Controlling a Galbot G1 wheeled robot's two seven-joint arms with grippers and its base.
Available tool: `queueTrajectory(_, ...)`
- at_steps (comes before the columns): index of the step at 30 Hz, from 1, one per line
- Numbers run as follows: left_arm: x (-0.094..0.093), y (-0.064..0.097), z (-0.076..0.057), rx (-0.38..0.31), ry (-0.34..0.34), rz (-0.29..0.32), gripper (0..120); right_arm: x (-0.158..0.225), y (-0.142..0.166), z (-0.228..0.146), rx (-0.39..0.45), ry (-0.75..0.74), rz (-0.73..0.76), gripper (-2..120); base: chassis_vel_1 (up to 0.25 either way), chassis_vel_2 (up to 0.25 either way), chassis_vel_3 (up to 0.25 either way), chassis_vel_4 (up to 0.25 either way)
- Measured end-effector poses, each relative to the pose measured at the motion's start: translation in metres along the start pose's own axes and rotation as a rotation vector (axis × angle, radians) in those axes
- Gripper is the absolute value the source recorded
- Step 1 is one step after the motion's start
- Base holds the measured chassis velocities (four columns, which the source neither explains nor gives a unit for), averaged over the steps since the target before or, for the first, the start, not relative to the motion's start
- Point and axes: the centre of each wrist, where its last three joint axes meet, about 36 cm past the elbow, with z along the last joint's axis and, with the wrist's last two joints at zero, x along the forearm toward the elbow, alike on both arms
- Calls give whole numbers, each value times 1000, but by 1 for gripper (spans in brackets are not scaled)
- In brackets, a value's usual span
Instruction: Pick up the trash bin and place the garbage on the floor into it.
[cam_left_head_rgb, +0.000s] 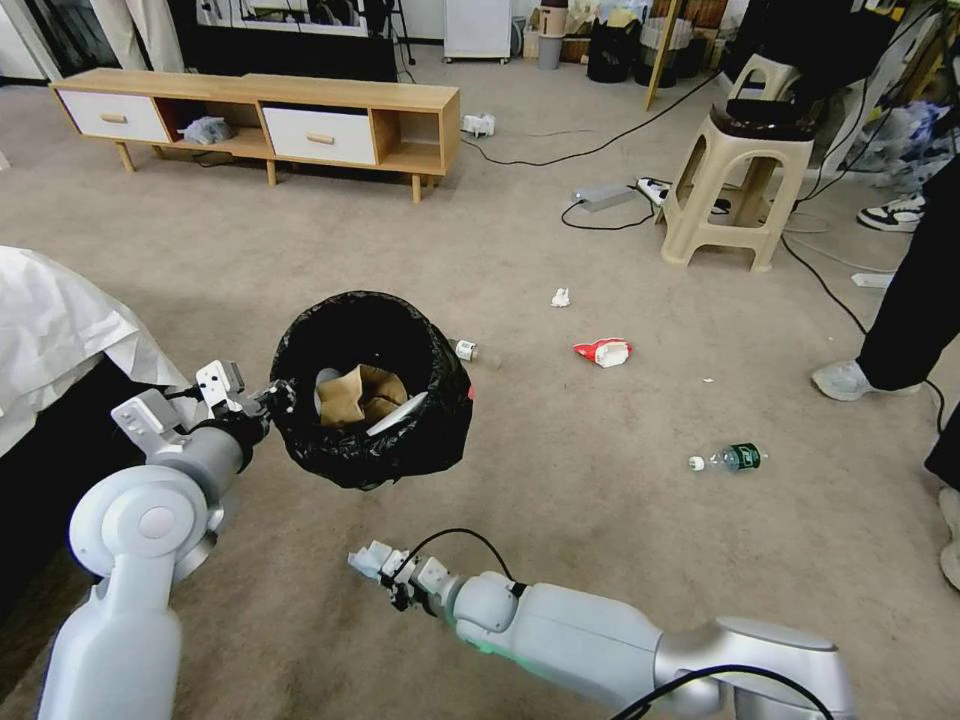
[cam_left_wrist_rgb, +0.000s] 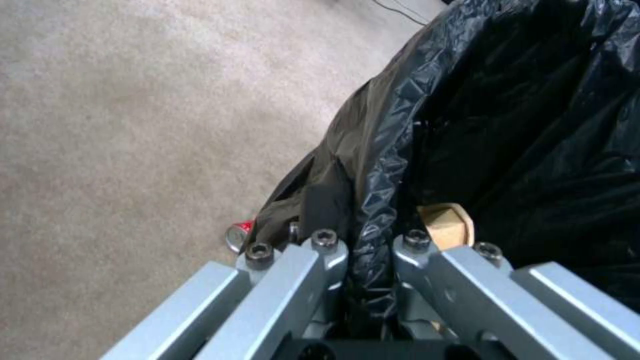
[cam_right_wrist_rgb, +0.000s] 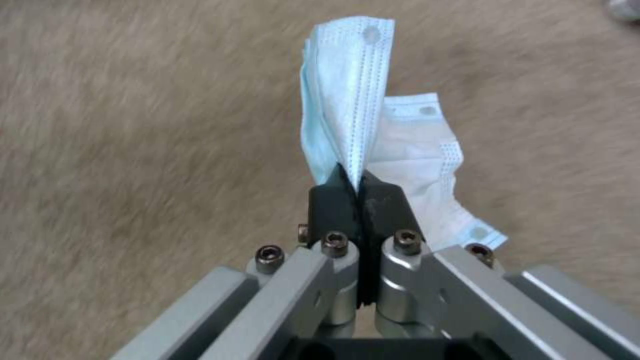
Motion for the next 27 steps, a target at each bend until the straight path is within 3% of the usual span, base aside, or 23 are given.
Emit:
queueTrajectory(13, -4, 2, -8, -12, 0, -6, 0, 57, -47, -11, -85, -73, 142, 0, 0, 0, 0, 0)
queueTrajectory(18, -2, 0, -13, -20, -6, 0, 0, 102, -90, 15, -131, -49, 254, 0, 0, 0, 0, 0)
queueTrajectory(27, 1, -2, -16, -27, -5, 11, 0, 148, -108, 40, -182, -37, 338, 0, 0, 0, 0, 0)
